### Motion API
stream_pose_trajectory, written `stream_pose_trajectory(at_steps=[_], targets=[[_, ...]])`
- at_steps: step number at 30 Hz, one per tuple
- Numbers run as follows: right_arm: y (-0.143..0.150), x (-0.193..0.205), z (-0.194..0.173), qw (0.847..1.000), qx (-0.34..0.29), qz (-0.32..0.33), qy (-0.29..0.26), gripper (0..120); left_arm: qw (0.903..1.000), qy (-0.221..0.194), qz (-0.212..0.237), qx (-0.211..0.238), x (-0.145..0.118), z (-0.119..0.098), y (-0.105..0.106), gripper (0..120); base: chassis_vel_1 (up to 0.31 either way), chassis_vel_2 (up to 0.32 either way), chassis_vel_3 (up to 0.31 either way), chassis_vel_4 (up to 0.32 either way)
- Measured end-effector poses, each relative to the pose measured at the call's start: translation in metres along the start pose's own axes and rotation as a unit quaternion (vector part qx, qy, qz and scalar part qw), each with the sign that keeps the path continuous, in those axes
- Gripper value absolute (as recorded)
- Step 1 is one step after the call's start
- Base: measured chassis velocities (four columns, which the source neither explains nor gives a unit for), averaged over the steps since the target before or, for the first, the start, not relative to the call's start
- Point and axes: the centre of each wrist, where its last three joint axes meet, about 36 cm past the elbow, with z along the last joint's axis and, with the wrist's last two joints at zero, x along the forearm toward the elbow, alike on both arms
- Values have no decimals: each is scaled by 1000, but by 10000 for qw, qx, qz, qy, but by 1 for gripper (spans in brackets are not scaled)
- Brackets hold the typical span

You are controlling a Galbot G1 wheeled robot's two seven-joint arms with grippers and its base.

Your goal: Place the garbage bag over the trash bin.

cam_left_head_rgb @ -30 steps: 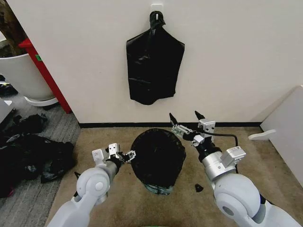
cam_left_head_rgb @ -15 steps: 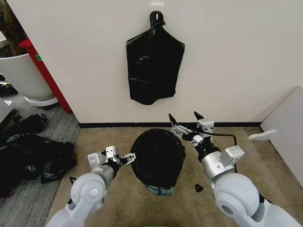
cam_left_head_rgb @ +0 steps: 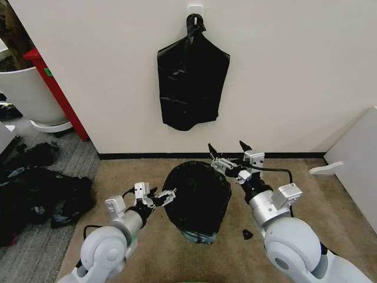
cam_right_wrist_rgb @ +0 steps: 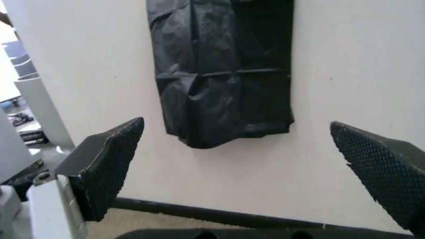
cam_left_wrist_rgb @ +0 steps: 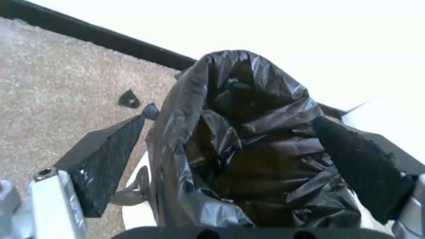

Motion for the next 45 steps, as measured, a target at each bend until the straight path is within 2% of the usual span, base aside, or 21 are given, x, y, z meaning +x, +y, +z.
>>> stream_pose_trajectory(at_steps=[6,8,9,10,12,14,15,18,20,21,22,29,32,37,42,45], targets=[[0,9,-1,9998,-111,166,-40,100,9987,-432,-153,217,16,-6,14,100,0,0,0,0],[1,13,-1,9995,-153,258,-84,100,9970,-769,-35,100,23,-8,19,100,0,0,0,0],[1,13,-1,9995,-153,258,-84,100,9970,-769,-35,100,23,-8,19,100,0,0,0,0],[1,15,1,9993,-153,318,-122,100,9943,-1057,27,-108,27,-8,23,100,0,0,0,0],[1,19,7,9989,-112,421,-187,100,9857,-1562,7,-627,33,-11,28,100,0,0,0,0],[-2,23,18,9981,33,552,-279,100,9715,-2048,-57,-1195,40,-16,32,100,0,0,0,0],[-2,23,18,9981,33,552,-279,100,9715,-2048,-57,-1195,40,-16,32,100,0,0,0,0],[-11,31,38,9960,421,631,-472,100,9490,-2477,-196,-1942,57,-26,37,100,0,0,0,0],[-16,39,49,9937,655,727,-554,100,9380,-2625,-311,-2244,69,-27,43,100,0,0,0,0],[-17,43,54,9927,725,791,-557,100,9333,-2686,-381,-2353,76,-25,46,100,0,0,0,0],[-17,43,54,9927,725,791,-557,100,9333,-2686,-381,-2353,76,-25,46,100,0,0,0,0],[-9,78,82,9882,913,1130,-474,100,9145,-3010,-678,-2616,121,-3,55,100,0,0,0,0],[-5,90,90,9885,911,1135,-398,100,9125,-3085,-728,-2586,128,3,52,100,0,0,0,0],[6,107,102,9885,972,1118,-316,100,9157,-3097,-746,-2448,139,14,41,100,0,0,0,0],[8,110,101,9869,1029,1192,-345,100,9277,-2874,-835,-2230,153,31,35,100,0,0,0,0],[6,111,99,9860,1066,1230,-370,100,9299,-2851,-836,-2167,154,33,31,100,0,0,0,0]])
